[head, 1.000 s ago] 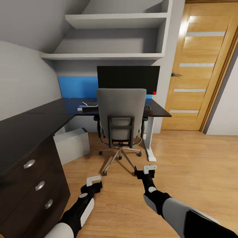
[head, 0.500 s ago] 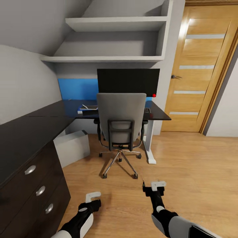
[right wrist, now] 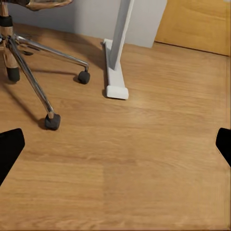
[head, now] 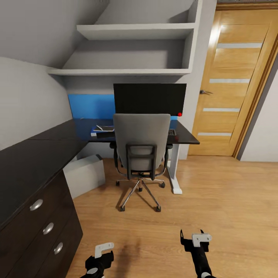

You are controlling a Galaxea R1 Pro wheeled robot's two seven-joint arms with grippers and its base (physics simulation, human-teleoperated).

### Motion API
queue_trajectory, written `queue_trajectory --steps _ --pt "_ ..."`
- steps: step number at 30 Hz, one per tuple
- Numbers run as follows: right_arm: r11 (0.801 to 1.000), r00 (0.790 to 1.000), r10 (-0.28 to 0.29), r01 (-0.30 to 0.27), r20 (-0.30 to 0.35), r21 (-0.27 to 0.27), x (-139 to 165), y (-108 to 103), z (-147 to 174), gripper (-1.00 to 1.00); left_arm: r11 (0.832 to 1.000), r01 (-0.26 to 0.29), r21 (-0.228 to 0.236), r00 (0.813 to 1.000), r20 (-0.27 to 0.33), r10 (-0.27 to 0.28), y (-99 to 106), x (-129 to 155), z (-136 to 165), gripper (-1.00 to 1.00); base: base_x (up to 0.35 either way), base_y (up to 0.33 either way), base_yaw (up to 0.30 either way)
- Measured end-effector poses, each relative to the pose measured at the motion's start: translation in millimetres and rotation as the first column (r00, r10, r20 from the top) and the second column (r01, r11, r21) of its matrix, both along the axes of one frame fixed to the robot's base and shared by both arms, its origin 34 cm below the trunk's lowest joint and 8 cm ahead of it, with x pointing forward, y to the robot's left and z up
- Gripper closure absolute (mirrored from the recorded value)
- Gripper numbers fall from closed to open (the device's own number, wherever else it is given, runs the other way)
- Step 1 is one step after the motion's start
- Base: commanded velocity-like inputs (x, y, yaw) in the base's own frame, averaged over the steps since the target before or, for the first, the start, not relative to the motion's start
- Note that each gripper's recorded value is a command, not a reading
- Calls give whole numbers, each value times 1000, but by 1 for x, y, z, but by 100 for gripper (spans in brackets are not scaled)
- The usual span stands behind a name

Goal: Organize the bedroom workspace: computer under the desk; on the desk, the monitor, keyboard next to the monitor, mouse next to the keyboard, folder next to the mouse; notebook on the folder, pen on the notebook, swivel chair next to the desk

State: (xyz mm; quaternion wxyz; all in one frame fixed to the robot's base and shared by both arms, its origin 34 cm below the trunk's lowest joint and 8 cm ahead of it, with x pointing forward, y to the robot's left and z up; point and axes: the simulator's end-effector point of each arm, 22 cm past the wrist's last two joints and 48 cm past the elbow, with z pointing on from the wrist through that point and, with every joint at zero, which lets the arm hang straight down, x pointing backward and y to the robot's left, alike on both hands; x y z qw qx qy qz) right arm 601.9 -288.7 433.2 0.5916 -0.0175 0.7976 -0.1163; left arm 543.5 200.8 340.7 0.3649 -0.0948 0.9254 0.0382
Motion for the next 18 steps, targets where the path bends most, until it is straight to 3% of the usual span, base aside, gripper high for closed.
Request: queue_trajectory --steps 6,11,18 --pt "999 999 -35 35 -12 16 -15 -9 2 -100 1000 -9 17 1000 -2 9 14 0 10 -100 0 0 0" --pt "992 993 -113 112 13 63 -26 -22 11 -100 1000 -13 28 1000 -12 13 24 -1 18 -100 0 0 0" --pt "991 992 -117 113 56 73 -21 -23 35 -100 1000 -12 29 1000 -17 13 25 1 32 -100 0 0 0"
